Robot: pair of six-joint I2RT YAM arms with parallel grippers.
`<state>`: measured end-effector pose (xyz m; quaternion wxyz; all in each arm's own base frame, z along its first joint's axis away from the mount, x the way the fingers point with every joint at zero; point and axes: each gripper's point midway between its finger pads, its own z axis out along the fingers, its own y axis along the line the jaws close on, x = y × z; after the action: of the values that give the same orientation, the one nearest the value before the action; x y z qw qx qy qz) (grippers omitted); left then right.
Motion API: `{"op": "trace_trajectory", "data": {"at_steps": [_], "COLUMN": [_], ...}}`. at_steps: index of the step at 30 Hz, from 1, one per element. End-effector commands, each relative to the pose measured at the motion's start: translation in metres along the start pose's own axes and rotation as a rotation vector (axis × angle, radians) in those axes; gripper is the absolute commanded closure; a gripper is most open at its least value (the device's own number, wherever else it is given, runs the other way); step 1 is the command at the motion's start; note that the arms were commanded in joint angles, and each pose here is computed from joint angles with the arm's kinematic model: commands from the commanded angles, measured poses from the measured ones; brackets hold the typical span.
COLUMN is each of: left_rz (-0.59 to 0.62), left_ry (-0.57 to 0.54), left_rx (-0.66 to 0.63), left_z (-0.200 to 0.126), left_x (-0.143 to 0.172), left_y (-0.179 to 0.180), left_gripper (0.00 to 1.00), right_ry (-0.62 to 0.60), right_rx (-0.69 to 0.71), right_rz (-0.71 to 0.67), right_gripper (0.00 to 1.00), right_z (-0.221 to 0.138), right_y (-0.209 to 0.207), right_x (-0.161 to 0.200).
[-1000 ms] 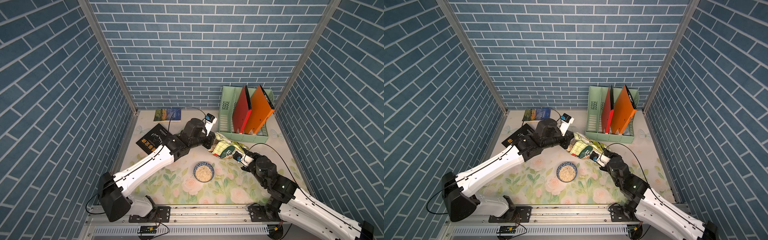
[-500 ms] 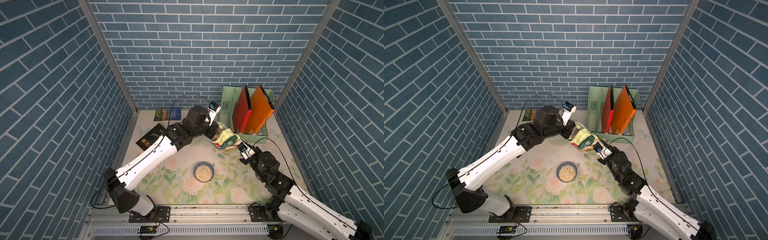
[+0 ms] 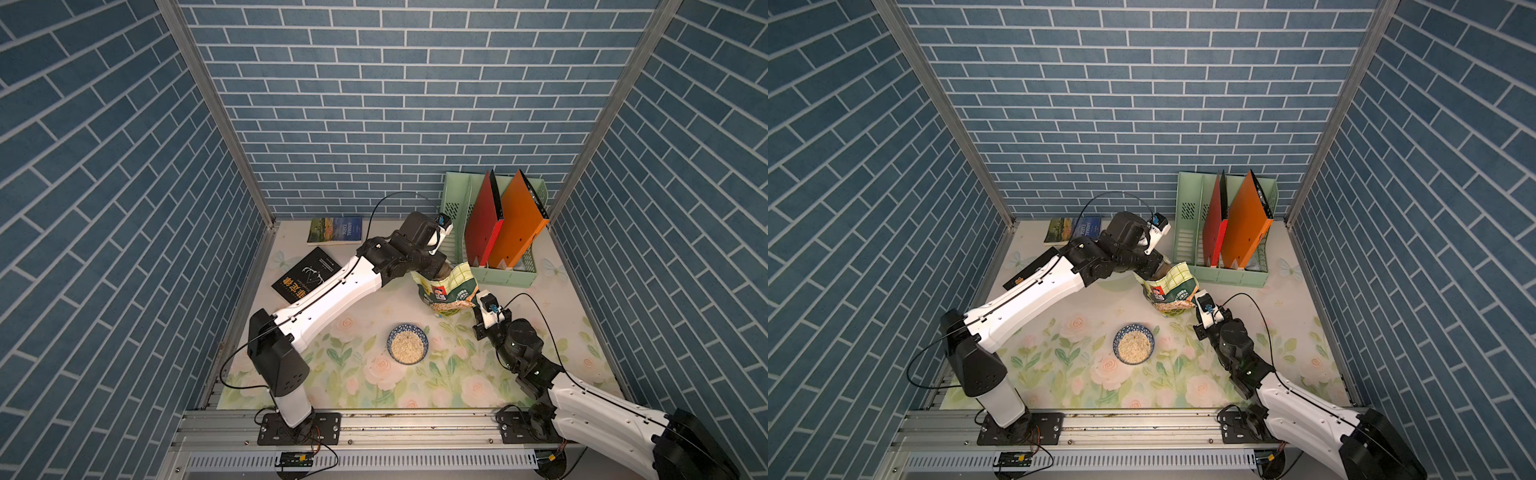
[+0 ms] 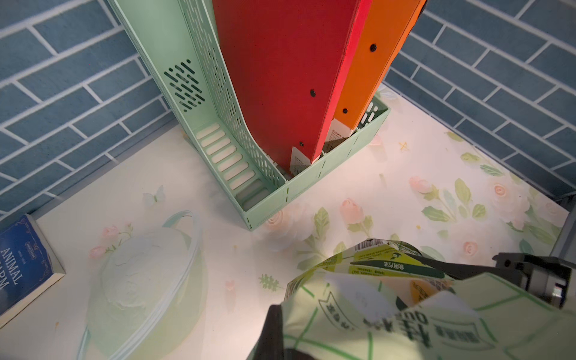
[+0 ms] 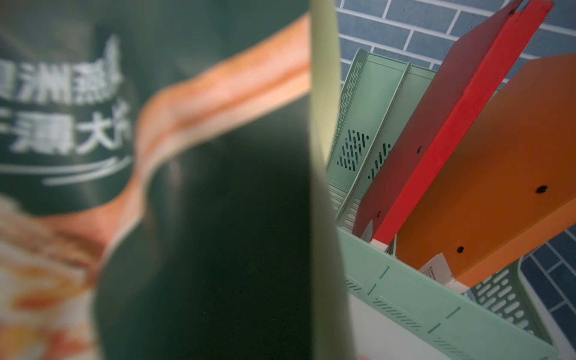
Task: Pour the oats into the breakfast bowl
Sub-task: Place the oats bag at the center of the board.
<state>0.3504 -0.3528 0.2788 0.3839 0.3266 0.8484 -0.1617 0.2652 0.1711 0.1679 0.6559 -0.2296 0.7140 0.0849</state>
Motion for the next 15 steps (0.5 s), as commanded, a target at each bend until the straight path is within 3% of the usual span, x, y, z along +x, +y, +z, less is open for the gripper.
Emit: {"op": "trace_trajectory", "data": {"at_steps": [1, 9, 15], "left_rz": [-0.084, -0.068, -0.061], "left_ry": [-0.236, -0.221, -0.221], "left_rx": [-0.293, -0.307, -0.298], "left_z": [-0.035, -0.003, 0.013], "left_x": [-0.067, -0.073, -0.079], "left_y": [0.081, 0.084, 0.083], "left_gripper": [1.00, 1.00, 1.00], "right_ry": [-0.094, 0.009, 0.101], "right_rx": [0.070, 0.062, 0.054], "right_rz": [0.219, 0.253, 0.286], "right_gripper": [1.00, 1.00, 0.93], "right_z": [-0.002, 0.004, 0.006], "right_y": [-0.016, -0.008, -0.001], "right_x": [-0.011, 0.031, 0.060]}}
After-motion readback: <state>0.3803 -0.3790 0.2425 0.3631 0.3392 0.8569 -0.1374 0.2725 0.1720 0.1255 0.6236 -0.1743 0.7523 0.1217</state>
